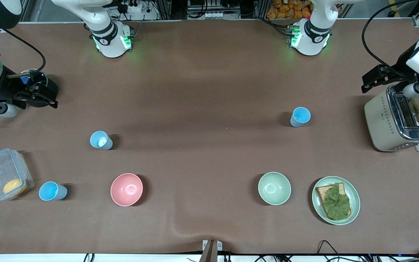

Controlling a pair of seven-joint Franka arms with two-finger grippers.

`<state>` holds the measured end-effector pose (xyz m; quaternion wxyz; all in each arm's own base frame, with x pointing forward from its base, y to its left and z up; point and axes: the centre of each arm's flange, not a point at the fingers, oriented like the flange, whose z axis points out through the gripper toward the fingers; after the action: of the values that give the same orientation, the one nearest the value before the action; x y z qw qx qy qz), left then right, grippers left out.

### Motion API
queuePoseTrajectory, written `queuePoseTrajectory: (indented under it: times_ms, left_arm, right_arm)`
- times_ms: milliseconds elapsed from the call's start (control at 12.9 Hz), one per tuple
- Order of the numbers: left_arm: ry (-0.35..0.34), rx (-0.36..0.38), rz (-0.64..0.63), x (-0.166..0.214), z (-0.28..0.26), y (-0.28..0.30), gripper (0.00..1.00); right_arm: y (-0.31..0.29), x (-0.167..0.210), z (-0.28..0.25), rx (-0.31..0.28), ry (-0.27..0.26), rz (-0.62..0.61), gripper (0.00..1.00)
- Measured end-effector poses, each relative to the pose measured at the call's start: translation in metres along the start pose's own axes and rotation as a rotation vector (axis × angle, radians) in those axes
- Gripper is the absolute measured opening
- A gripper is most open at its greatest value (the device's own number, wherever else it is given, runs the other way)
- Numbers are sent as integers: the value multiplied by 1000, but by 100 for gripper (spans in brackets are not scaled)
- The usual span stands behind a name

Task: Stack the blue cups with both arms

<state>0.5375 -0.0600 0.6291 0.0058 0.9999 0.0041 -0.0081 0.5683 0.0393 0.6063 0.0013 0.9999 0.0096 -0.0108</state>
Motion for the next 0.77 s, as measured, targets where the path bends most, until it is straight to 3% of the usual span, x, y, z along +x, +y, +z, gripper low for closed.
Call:
queuePoseTrajectory:
  times_ms: [772]
  left_arm:
    - [-23, 5, 38, -1, 31, 21, 100]
  right_arm:
    - [1, 0, 0, 0, 0, 1, 100]
